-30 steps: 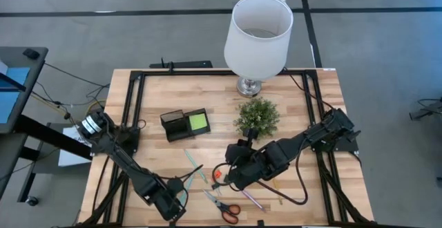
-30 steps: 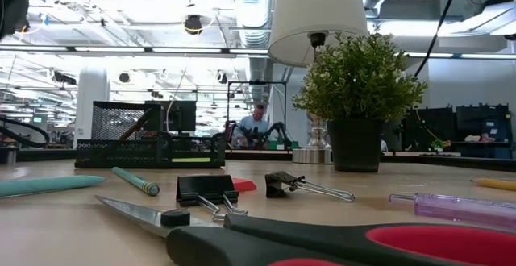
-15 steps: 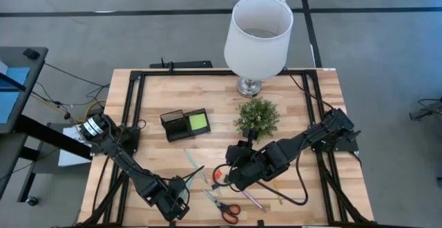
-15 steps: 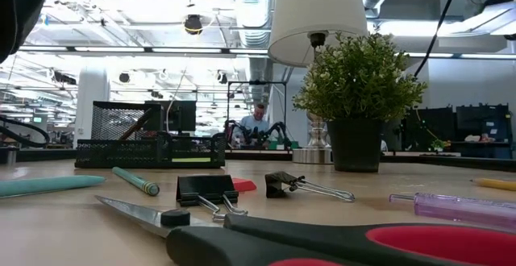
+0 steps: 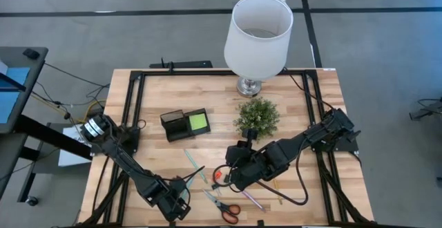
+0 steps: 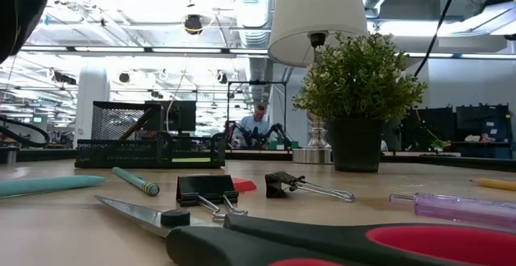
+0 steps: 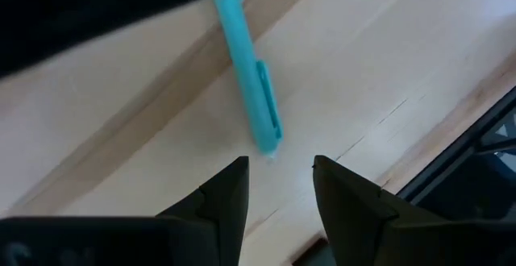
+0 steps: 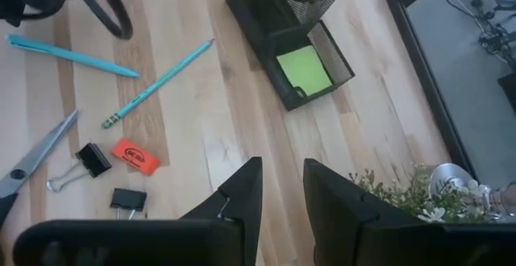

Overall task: Pick and place office supplies into organizer
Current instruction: Put the blue pen into the black desk organizer

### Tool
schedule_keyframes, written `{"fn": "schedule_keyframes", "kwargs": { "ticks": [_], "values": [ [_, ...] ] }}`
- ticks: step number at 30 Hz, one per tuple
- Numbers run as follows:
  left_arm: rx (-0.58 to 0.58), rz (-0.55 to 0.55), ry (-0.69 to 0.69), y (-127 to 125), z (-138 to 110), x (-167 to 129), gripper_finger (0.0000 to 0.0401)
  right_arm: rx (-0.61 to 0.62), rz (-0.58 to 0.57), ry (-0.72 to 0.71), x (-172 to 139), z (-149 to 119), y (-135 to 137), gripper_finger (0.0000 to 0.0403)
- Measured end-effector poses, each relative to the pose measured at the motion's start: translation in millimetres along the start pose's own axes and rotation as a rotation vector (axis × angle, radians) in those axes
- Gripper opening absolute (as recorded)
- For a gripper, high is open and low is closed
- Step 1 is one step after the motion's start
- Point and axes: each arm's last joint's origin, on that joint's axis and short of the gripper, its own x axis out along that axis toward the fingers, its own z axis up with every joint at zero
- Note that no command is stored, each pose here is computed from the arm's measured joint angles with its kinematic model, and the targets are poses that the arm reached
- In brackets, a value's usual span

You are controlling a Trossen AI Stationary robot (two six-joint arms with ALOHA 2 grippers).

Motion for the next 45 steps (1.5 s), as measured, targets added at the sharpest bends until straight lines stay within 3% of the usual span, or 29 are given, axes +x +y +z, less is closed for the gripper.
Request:
{"fn": "schedule_keyframes", "kwargs": {
  "ticks": [13, 20, 27, 32, 39, 45],
  "values": [
    [-0.001, 0.103, -0.011, -1, 2, 11, 0.013, 0.002, 0.001, -0.003, 0, 0, 0, 0.0087],
    [-0.043, 0.175, -0.035, 5, 9, 10, 0.0077, 0.008, 0.003, -0.01, 0, 1, 0, 0.0087],
    [0.012, 0.232, -0.019, 10, 13, 9, 0.0007, 0.007, 0.004, -0.011, 0, 1, 0, 0.0087],
    [0.063, 0.334, -0.038, 19, 16, 7, 0.001, 0.004, 0.003, -0.01, 0, 1, 0, 0.0087],
    [0.2, 0.358, -0.042, 13, 17, 1, 0.0002, -0.007, 0.0, -0.003, -1, 0, 1, 0.0087],
    [0.247, 0.501, -0.094, -7, 19, -40, 0.0001, -0.039, 0.001, 0.025, -8, -8, 7, 0.0087]
  ]
}}
